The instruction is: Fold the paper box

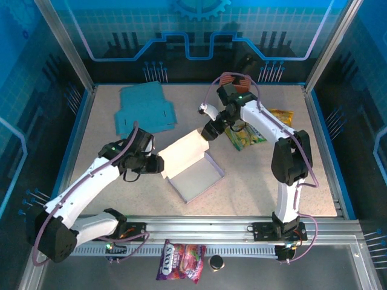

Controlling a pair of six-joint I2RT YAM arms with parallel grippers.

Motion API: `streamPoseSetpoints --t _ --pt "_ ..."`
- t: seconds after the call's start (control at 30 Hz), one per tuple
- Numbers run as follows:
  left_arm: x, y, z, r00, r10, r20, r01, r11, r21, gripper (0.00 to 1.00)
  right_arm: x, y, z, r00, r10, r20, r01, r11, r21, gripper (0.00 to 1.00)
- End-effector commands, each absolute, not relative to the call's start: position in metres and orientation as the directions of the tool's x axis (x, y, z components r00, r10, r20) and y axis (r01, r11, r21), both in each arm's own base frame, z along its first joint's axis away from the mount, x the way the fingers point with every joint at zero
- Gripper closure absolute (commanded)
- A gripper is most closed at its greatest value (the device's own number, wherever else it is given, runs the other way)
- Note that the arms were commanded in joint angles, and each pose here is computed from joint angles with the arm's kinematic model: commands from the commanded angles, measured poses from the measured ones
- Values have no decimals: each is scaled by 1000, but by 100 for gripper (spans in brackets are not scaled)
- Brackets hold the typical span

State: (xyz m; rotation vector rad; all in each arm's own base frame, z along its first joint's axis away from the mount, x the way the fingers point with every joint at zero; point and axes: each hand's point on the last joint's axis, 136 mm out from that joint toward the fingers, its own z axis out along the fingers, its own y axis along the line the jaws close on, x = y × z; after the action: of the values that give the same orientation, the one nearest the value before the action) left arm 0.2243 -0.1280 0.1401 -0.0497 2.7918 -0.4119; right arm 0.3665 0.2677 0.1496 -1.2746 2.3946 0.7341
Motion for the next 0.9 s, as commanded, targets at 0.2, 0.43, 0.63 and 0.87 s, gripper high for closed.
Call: streamPoseSetpoints --t 0.2,0.43,0.63,0.87 --pt "233 -129 132 -942 -46 -331 44 965 -259 69 360 280 143 -522 -701 -486 -853 433 291 46" --pt "242 -130 132 -938 -27 -345 59 970 -237 78 363 281 143 -524 -700 -485 -852 441 283 60" --pt "250 -133 132 -934 -29 -357 59 970 -235 89 362 281 144 -518 -701 -490 -855 452 256 76" --pt "258 -133 133 -928 -33 -371 55 973 -223 100 367 279 145 -524 -693 -495 -845 497 197 94"
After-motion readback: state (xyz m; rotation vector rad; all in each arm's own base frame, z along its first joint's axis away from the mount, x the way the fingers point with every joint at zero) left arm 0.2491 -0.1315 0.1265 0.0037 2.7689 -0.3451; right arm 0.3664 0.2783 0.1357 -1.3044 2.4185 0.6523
